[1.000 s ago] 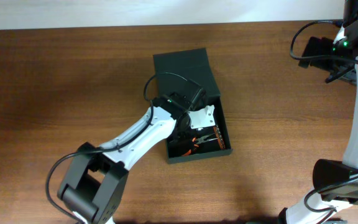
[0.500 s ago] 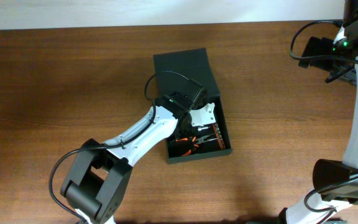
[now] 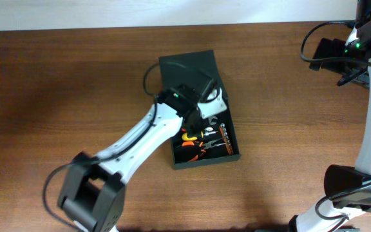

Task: Pack container
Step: 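Withdraw the left arm from the box to the left side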

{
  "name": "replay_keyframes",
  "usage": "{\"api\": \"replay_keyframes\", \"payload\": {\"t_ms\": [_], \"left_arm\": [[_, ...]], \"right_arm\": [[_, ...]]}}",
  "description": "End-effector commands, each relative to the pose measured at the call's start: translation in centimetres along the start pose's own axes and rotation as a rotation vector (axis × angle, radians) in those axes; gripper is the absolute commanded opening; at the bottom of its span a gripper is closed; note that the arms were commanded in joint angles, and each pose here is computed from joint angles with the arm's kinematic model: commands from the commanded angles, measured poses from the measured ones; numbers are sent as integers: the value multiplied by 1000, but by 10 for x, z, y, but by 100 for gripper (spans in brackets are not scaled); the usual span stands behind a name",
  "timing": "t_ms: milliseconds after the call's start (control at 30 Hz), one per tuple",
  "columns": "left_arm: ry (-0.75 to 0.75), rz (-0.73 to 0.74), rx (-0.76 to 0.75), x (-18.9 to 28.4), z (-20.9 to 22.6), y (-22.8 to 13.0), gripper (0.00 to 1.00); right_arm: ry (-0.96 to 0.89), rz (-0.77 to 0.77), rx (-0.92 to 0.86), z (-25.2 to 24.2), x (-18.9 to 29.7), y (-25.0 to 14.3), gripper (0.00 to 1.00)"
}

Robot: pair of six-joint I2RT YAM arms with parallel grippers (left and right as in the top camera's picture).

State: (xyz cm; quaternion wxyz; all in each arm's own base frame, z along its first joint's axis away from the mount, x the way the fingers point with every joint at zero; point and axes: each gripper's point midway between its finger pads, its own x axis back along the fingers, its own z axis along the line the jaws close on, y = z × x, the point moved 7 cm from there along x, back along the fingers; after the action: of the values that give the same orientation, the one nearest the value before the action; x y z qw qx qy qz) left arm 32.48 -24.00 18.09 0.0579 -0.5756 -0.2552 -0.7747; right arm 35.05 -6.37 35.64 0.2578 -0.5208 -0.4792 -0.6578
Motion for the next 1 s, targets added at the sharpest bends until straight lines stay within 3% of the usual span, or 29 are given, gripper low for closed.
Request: {"api": "replay_keyframes", "payload": {"t_ms": [0, 167, 200, 300, 500, 667, 800, 833, 867, 967], "left_arm": [[91, -151, 130, 70, 16, 19, 31], [168, -195, 373, 128, 40, 0, 29], [186, -190, 427, 135, 46, -8, 25], [235, -145, 591, 154, 65, -43, 19], [314, -8, 895, 179, 103, -129, 25], [360, 96, 1111, 191, 124, -192, 50], [393, 109, 1232, 200, 136, -227, 56], [403, 111, 1251, 202, 138, -232, 66], [413, 114, 1269, 204, 140, -238, 99], [429, 122, 1306, 207, 142, -249, 99]], "right_arm": [[3, -6, -7, -2, 3, -1, 99], [3, -6, -7, -2, 3, -1, 99], [3, -6, -7, -2, 3, -1, 99], [3, -6, -7, -2, 3, -1, 99], [3, -6, -7, -2, 3, -1, 99], [3, -6, -7, -2, 3, -1, 99], [3, -6, -7, -2, 3, -1, 99], [3, -6, -7, -2, 3, -1, 99], [3, -6, -7, -2, 3, -1, 99], [3, -6, -7, -2, 3, -1, 99]]}}
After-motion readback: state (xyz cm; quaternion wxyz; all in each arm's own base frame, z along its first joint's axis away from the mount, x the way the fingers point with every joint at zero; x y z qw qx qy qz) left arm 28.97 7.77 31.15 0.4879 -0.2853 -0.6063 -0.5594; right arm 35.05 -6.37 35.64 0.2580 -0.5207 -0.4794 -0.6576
